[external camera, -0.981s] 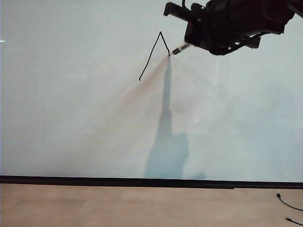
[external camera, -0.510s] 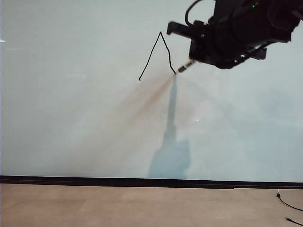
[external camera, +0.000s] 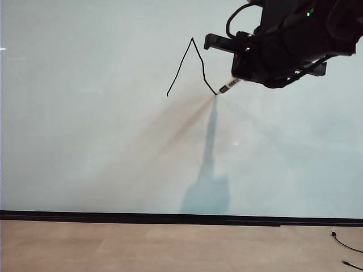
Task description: Pick up the pen on the shelf to the right of the whiteboard and write the letter A.
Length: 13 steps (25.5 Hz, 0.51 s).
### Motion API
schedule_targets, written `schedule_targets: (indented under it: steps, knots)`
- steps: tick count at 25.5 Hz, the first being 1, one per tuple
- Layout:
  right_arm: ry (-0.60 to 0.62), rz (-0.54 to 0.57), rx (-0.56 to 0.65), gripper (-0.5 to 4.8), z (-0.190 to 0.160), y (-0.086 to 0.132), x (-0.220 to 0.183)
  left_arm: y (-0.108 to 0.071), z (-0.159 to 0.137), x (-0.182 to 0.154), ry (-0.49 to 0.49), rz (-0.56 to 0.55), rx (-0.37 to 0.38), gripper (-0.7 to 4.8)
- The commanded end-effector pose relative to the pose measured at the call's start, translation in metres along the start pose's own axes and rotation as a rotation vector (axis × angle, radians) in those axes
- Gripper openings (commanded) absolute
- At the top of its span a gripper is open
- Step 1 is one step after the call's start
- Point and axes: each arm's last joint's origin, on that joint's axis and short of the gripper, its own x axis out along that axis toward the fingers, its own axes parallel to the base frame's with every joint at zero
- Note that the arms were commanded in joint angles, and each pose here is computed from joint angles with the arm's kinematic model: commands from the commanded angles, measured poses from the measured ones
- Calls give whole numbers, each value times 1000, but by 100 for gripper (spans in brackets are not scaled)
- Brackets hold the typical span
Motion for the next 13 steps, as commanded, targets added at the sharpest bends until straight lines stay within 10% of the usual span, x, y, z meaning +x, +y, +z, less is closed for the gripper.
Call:
schedule_targets:
  steps: [1,13]
  knots:
    - [-61,109,-35,-5,14,25,-15,0,2,0,-11,-1,5,-5]
    - [-21,172,-235,-5,36,37,14,0,2,0,-11,0,4,-4]
